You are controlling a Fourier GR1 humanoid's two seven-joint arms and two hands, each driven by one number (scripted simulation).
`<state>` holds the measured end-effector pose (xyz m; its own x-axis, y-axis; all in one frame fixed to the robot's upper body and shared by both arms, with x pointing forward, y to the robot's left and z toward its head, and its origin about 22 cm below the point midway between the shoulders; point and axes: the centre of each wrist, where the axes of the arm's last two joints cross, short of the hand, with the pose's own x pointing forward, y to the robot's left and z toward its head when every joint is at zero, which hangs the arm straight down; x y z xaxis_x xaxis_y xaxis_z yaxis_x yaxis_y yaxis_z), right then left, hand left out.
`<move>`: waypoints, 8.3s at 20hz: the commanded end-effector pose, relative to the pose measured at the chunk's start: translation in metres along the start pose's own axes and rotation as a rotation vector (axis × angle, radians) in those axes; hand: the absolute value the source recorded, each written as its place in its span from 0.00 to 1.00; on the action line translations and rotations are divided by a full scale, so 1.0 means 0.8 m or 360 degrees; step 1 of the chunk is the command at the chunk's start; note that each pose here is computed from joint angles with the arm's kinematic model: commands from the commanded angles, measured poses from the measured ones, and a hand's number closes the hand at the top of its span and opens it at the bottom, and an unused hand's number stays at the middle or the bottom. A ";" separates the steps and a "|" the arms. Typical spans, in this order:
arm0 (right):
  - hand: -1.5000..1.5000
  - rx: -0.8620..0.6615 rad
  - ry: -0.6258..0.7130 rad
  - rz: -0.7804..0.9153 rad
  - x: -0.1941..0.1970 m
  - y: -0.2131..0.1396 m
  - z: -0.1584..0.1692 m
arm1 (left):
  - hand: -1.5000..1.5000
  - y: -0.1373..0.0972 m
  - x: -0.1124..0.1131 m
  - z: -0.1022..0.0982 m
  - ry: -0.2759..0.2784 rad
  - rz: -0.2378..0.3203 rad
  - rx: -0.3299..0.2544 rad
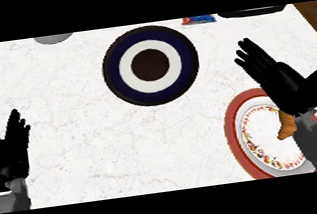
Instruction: Pick the croissant from the plate and place it in the plate
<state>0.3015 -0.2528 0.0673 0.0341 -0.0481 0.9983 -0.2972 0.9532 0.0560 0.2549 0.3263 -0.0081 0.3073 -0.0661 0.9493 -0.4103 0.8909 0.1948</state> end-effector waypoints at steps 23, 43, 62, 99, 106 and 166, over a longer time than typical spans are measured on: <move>0.00 -0.1516 -0.0378 0.1585 -0.062 0.009 0.086 | 0.50 -0.071 0.092 0.002 -0.0557 -0.0234 -0.0622; 0.00 -0.1315 0.0904 0.1740 0.081 0.037 0.104 | 0.50 -0.084 0.091 0.017 -0.0546 -0.0222 -0.0659; 0.00 -0.1107 0.1247 0.1730 -0.004 -0.002 0.065 | 0.50 -0.075 0.079 0.003 -0.0571 -0.0236 -0.0658; 1.00 -0.1138 0.0462 0.1719 -0.002 0.005 0.044 | 0.50 -0.093 0.071 0.010 -0.0525 -0.0223 -0.0631; 1.00 -0.1080 -0.0036 0.1653 0.080 0.044 0.027 | 0.50 -0.091 0.072 0.004 -0.0546 -0.0219 -0.0647; 0.00 -0.1234 -0.0024 0.0339 -0.022 0.004 -0.111 | 0.50 -0.092 0.070 0.003 -0.0532 -0.0210 -0.0631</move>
<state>0.4014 -0.1897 0.0488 0.0496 0.1600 0.9859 0.4579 0.8736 -0.1649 0.2995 0.2598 0.0361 0.0074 -0.2753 0.9613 -0.0130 0.9613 0.2753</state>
